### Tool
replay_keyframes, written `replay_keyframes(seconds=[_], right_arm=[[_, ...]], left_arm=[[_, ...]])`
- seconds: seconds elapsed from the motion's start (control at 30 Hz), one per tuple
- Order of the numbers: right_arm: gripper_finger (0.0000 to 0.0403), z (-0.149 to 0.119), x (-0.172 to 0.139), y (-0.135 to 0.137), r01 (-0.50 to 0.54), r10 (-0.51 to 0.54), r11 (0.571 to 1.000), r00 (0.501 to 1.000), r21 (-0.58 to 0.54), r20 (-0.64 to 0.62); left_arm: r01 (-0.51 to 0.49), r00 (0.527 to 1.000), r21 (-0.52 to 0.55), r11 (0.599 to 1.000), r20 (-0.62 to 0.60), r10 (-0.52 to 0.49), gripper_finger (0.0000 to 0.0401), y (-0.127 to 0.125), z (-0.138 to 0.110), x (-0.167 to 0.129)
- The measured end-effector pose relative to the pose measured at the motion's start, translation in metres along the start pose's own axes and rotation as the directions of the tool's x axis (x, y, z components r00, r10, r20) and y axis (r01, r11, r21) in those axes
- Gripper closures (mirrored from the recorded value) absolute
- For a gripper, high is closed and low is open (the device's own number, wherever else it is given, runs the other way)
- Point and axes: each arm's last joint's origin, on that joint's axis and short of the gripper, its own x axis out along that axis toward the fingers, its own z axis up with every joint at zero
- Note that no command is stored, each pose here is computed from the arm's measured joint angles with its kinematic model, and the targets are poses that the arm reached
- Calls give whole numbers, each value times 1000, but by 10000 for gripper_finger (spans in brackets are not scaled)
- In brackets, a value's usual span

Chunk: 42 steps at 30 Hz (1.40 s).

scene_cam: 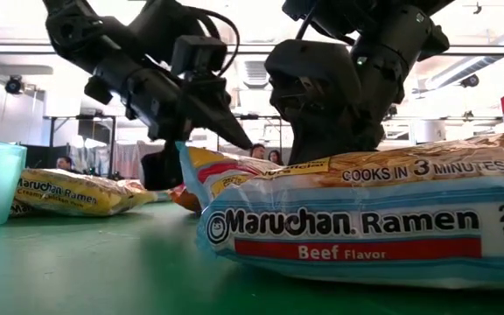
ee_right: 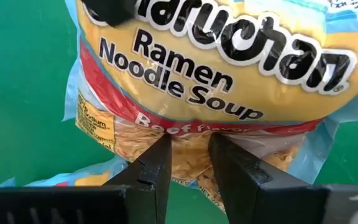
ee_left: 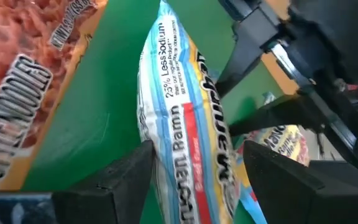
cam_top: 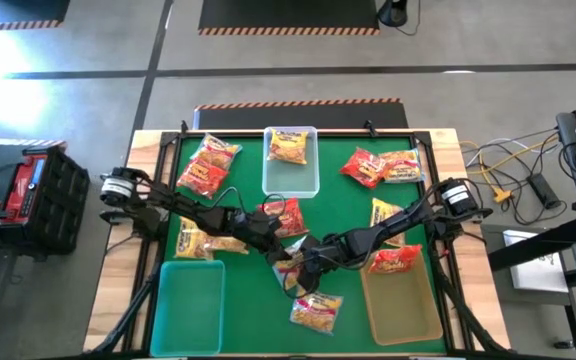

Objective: Sort Maruchan noodles
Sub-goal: Put the blue noodle pack into the blue bin

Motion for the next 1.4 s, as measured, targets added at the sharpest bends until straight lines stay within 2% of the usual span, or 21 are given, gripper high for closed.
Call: replay_keyframes(seconds=[0.3,0.63,1.1,1.4], right_arm=[[312,1,0,-1,48,-42,991,998,-124,49],[314,3,-8,3,48,-34,978,997,-204,71],[310,3,-20,6,46,-31,979,997,-197,75],[310,3,-73,10,35,-25,986,998,-165,65]], left_arm=[[22,997,-1,1000,-68,-22,165,-1,3,22],[27,990,21,999,-137,-24,174,-6,5,21],[-1,983,-17,1000,-186,-2,271,-3,1,21],[-7,979,-19,1000,-203,2,306,-5,1,17]])
